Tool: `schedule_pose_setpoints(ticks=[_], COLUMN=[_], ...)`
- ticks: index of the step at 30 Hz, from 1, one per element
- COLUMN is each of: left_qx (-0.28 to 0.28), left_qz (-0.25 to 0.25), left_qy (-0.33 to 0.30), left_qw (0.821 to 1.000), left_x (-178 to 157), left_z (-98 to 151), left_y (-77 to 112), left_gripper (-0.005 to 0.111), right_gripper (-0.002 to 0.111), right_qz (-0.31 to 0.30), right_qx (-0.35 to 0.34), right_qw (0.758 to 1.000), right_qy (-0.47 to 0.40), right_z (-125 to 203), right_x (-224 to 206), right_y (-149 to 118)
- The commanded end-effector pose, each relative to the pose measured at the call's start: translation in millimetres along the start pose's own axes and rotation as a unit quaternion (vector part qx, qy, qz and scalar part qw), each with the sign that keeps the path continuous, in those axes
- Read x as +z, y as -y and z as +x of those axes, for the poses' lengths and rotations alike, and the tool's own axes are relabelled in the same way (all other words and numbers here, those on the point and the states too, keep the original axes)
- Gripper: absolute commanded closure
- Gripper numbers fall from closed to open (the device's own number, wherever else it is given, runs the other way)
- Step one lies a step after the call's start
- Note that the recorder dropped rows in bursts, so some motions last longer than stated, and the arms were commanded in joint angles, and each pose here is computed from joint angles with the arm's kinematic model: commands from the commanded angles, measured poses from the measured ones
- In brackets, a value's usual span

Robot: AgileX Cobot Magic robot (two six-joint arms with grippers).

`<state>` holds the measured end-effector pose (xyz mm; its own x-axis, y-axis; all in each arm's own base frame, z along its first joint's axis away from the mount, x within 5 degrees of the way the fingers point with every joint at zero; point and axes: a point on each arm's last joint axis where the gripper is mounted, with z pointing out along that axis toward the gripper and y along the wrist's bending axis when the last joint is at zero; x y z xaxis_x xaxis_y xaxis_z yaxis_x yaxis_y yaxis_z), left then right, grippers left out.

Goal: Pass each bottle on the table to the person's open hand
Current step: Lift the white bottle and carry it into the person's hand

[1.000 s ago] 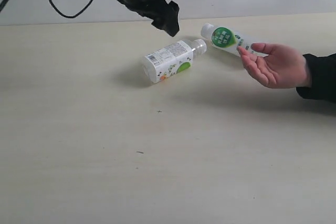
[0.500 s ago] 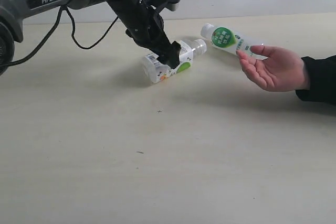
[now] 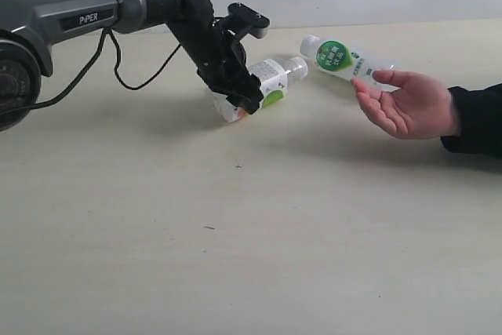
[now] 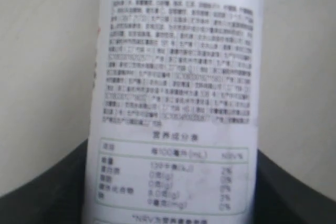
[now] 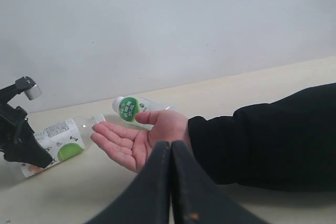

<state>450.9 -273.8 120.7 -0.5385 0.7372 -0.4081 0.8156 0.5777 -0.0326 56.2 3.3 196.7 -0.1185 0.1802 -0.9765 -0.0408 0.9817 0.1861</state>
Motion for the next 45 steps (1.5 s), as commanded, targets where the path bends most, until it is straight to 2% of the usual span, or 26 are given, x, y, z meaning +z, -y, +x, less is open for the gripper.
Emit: schedule_pose_setpoints(ticks=[1, 7, 16, 24, 30, 37, 42, 45], left_qx=[-0.014, -0.081, -0.105, -0.118, -0.157, -0.196, -0.232, -0.265], left_qz=[0.012, 0.017, 0.054, 0.052, 0.038, 0.055, 0.080, 0.100], left_qy=[0.000, -0.010, -0.055, -0.048, -0.025, 0.032, 0.130, 0.184], left_qw=[1.000, 0.997, 0.991, 0.990, 0.987, 0.979, 0.961, 0.941], left_x=[-24, -50, -79, -98, -102, -98, -100, -103], left_z=[-7, -10, -15, -33, -46, -64, -84, -94], left_y=[4.7, 9.3, 39.5, 88.0, 125.4, 173.4, 203.7, 214.4], left_gripper=[0.105, 0.107, 0.107, 0.107, 0.107, 0.107, 0.107, 0.107], right_gripper=[0.108, 0.108, 0.108, 0.108, 0.108, 0.108, 0.108, 0.108], right_qz=[0.003, 0.003, 0.003, 0.003, 0.003, 0.003, 0.003, 0.003], right_qx=[-0.001, -0.001, -0.001, -0.001, -0.001, -0.001, -0.001, -0.001], right_qw=[1.000, 1.000, 1.000, 1.000, 1.000, 1.000, 1.000, 1.000], right_qy=[0.002, 0.002, 0.002, 0.002, 0.002, 0.002, 0.002, 0.002], right_z=[1, 1, 1, 1, 1, 1, 1, 1], right_x=[0, 0, 0, 0, 0, 0, 0, 0], right_y=[1, 1, 1, 1, 1, 1, 1, 1])
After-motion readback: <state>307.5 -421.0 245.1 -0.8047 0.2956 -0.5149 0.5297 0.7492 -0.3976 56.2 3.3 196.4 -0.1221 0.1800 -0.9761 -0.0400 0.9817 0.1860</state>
